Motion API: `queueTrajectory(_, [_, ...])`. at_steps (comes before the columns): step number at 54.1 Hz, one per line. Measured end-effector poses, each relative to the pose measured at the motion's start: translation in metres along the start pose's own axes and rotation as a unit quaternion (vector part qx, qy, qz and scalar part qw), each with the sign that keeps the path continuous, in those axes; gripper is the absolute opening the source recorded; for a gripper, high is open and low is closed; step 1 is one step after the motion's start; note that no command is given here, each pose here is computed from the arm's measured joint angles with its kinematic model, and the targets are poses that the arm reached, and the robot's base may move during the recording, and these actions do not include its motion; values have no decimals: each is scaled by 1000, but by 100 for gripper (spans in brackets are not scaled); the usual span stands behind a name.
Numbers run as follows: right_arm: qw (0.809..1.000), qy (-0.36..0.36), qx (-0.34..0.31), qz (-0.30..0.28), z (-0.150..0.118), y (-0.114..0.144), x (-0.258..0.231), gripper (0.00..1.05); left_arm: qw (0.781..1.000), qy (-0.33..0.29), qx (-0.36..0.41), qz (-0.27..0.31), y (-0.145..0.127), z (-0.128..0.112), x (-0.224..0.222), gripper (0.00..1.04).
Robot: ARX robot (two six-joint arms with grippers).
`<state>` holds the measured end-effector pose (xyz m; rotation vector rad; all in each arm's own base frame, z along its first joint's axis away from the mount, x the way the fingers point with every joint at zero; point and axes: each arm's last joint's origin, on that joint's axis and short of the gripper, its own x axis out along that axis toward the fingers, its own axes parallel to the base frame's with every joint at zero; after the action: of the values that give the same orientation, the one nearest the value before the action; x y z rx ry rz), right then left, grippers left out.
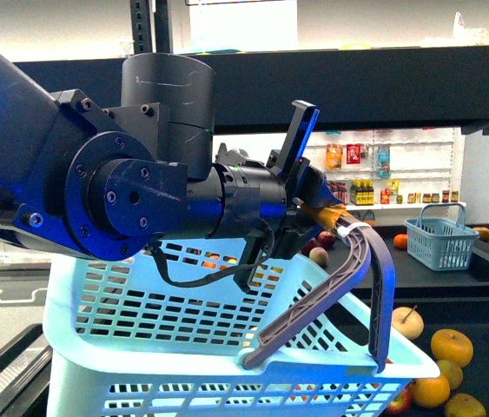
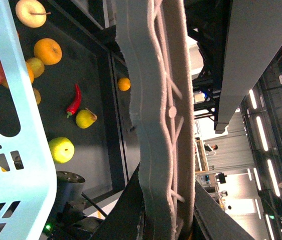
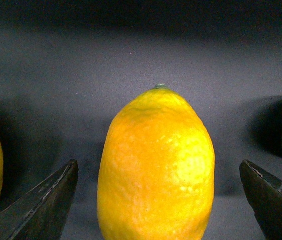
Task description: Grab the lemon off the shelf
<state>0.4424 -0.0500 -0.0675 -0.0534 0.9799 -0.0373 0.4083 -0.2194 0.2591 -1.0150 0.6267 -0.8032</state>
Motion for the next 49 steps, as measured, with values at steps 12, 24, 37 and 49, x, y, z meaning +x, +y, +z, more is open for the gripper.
queueTrajectory(12, [1000, -4, 4, 5, 2, 0, 4, 54, 1000, 0, 0, 0, 0, 0, 0, 11])
queueTrajectory(24, [1000, -7, 15, 6, 2, -2, 4, 53, 1000, 0, 0, 0, 0, 0, 0, 11])
queueTrajectory(37, [999, -32, 26, -3, 7, -15, -17, 51, 1000, 0, 0, 0, 0, 0, 0, 11])
queueTrajectory(49, [988, -146, 53, 16, 65, -37, -91, 51, 1000, 0, 0, 0, 0, 0, 0, 11])
